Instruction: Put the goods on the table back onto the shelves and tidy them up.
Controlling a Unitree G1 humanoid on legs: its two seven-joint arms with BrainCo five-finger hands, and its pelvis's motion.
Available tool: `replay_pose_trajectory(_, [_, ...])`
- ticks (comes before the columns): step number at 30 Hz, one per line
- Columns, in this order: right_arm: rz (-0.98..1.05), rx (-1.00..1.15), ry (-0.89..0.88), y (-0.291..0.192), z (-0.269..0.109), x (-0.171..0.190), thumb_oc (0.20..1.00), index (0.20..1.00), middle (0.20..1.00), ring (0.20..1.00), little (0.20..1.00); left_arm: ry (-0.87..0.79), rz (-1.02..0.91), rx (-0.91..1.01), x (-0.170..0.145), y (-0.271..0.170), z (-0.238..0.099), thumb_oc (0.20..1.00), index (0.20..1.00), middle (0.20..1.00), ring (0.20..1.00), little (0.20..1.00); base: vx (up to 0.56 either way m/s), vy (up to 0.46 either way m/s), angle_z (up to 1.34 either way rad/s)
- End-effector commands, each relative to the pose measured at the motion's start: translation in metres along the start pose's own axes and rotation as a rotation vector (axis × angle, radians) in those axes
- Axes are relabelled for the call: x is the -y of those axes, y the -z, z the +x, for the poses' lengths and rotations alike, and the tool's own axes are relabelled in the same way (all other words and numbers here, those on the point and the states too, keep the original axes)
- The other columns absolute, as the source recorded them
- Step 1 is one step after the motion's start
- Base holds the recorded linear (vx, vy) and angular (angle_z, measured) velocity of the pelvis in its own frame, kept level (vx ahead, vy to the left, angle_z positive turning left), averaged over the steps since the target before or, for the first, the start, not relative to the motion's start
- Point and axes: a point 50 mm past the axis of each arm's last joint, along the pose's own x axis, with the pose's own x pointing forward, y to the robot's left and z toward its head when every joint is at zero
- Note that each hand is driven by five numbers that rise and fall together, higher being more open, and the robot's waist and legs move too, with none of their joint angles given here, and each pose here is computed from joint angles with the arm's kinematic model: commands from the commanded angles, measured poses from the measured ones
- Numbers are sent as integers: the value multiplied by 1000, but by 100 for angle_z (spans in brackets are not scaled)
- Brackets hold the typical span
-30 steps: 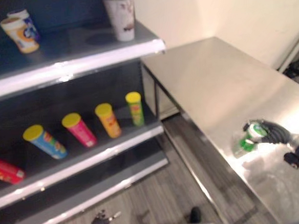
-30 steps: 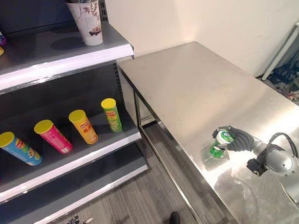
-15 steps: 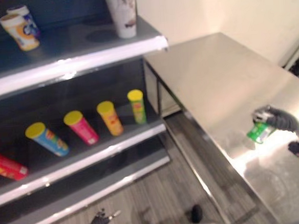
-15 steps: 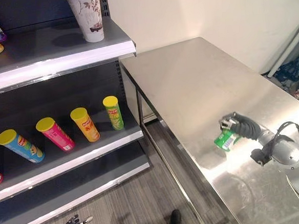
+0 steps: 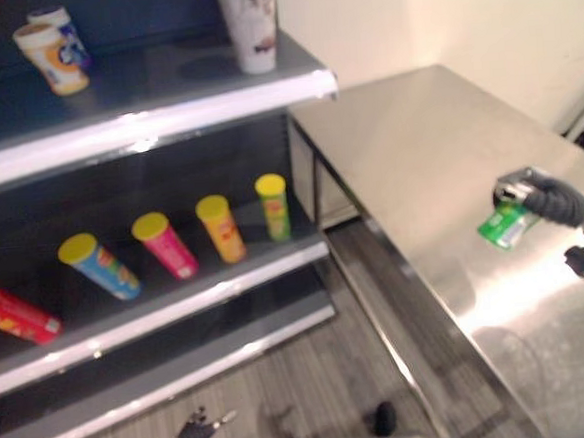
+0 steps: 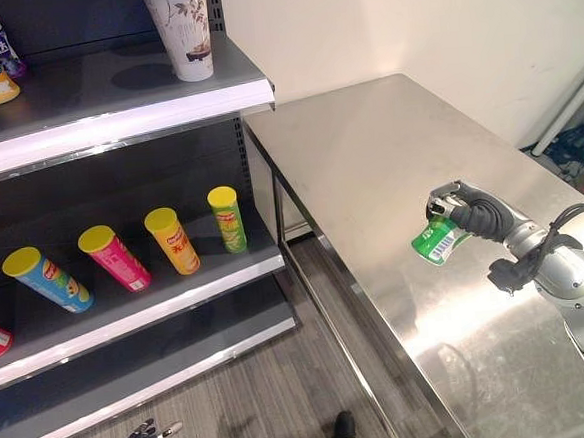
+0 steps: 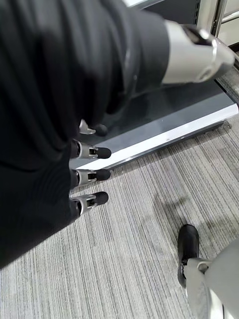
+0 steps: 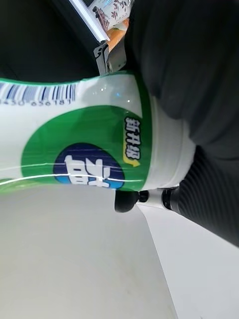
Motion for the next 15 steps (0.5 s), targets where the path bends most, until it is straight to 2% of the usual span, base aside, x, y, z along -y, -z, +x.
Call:
replay_pose_trajectory(1, [-33, 96, 74, -20, 4, 24, 200, 200, 200, 200, 200, -43, 35, 92, -18, -29, 5, 1000, 1000, 1000, 1000, 1000, 0, 0, 0])
replay_pose_trajectory(4, [-68, 162, 115, -35, 6, 36, 200, 200, 200, 200, 200, -42, 28, 80, -17, -26, 5, 1000, 1000, 1000, 1000, 1000, 32, -136, 3])
replay_pose_trajectory(5, [-163, 311, 214, -71, 10, 62, 200, 200, 200, 200, 200, -28, 17, 69, -12, -22, 5, 1000, 1000, 1000, 1000, 1000, 52, -305, 14])
replay_pose_trajectory(6, [-198, 376, 239, -87, 13, 67, 200, 200, 200, 200, 200, -19, 13, 65, -8, -20, 5, 1000, 1000, 1000, 1000, 1000, 46, -301, 23])
replay_pose_trajectory(15, [-253, 431, 261, -104, 19, 73, 200, 200, 200, 200, 200, -12, -1, 65, -5, -18, 4, 1000, 1000, 1000, 1000, 1000, 7, -50, 25])
